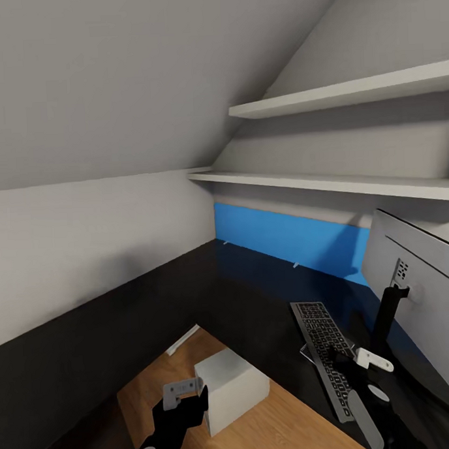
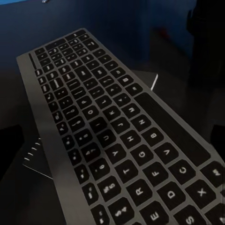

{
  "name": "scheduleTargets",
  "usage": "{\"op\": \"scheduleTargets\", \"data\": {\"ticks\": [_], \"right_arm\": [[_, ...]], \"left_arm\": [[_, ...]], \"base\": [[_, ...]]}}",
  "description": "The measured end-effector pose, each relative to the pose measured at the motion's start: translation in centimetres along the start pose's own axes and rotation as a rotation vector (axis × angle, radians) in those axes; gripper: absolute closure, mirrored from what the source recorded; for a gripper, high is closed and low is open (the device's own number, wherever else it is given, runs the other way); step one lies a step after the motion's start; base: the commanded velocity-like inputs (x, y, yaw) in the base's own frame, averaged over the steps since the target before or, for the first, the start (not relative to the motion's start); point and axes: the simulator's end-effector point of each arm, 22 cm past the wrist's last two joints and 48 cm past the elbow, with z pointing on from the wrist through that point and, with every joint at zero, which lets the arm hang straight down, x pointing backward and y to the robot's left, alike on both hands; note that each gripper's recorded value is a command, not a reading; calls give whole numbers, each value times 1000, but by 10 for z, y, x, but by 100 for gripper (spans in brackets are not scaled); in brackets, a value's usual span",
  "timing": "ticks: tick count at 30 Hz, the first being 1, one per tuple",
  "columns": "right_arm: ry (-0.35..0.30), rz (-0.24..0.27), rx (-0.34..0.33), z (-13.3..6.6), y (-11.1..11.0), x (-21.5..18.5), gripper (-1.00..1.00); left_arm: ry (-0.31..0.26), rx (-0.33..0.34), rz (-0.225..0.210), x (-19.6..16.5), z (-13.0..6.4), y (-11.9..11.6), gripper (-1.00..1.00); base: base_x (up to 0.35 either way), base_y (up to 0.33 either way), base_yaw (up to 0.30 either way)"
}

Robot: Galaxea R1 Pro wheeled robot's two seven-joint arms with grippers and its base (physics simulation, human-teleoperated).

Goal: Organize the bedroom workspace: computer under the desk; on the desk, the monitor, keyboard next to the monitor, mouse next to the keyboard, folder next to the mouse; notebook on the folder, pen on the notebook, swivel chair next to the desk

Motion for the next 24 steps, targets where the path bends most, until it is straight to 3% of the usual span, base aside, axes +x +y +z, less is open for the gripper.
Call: {"op": "scheduleTargets", "data": {"ticks": [8, 14, 21, 24], "right_arm": [[23, -4, -3, 5, 5, -6, -100], [66, -37, 12, 10, -10, -8, -100], [55, -47, 18, 17, -16, -27, -100], [60, -25, 12, 20, -19, -30, -100]], "left_arm": [[0, 0, 0, 0, 0, 0, -100], [0, 1, 0, 0, 0, 0, -100], [-2, 1, -1, 0, 0, 0, -100], [-9, 4, -3, -3, -1, -1, -100]], "base": [[0, 0, 0], [0, 0, 0], [0, 0, 0], [0, 0, 0]]}}
